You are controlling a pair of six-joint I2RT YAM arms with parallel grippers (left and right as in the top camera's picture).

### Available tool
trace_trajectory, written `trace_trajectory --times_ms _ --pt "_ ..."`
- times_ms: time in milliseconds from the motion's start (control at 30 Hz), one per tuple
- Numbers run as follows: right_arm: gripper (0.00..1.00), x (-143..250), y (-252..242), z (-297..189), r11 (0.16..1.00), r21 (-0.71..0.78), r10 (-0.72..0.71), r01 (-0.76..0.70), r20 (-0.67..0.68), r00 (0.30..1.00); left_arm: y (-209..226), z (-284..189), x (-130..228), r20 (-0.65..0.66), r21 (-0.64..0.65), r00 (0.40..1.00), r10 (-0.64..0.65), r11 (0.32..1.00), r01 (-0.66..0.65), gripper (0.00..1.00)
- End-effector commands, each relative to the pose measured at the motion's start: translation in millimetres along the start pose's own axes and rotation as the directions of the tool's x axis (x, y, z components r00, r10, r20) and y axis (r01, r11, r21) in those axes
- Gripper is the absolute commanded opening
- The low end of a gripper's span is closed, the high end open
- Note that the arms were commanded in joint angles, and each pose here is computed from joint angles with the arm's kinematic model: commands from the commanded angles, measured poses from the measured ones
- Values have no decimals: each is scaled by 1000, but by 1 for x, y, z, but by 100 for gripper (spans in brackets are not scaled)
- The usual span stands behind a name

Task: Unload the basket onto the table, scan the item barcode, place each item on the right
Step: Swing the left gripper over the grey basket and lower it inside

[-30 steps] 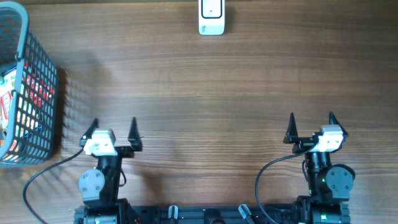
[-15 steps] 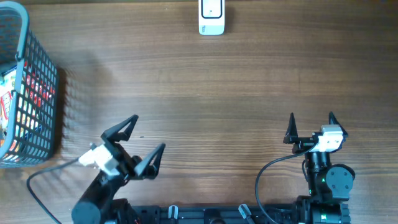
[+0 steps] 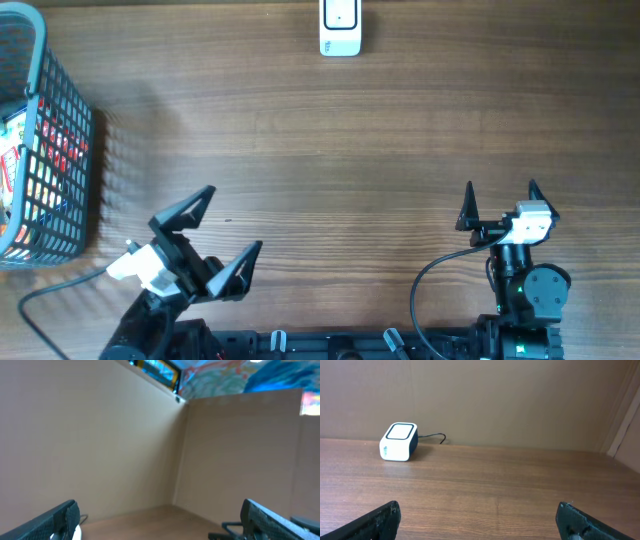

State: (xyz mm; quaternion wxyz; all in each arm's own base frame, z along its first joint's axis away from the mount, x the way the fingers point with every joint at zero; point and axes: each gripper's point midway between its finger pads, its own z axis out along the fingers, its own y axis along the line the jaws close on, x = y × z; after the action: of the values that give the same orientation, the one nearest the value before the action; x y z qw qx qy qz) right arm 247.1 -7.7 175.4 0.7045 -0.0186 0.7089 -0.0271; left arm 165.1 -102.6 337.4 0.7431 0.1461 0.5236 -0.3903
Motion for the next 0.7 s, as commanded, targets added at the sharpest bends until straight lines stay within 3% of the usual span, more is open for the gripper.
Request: trace_trajectory --times_ms 0,67,167,300,467,533,667 --pt "100 1 -3 0 1000 15 15 -15 5 1000 9 13 -42 -2 -116 996 91 989 -91 100" --pt "100 1 -3 0 1000 15 15 -15 5 1000 20 22 -52 -84 -191 993 79 977 -93 100" --pt "100 1 -3 0 1000 15 15 -15 5 1000 42 31 -52 -257 -315 965 -49 948 -36 100" --pt "100 1 -3 0 1000 15 15 -15 5 1000 33 45 -45 -411 -278 888 -206 956 94 100" --pt "100 1 -3 0 1000 15 15 -15 5 1000 43 63 -59 -410 -275 884 -226 954 116 100" --pt "100 1 -3 0 1000 15 15 -15 5 1000 56 66 -66 -390 -350 880 -271 928 130 100" --pt "100 1 -3 0 1000 15 15 -15 5 1000 100 61 -83 -365 -608 848 -384 788 96 100"
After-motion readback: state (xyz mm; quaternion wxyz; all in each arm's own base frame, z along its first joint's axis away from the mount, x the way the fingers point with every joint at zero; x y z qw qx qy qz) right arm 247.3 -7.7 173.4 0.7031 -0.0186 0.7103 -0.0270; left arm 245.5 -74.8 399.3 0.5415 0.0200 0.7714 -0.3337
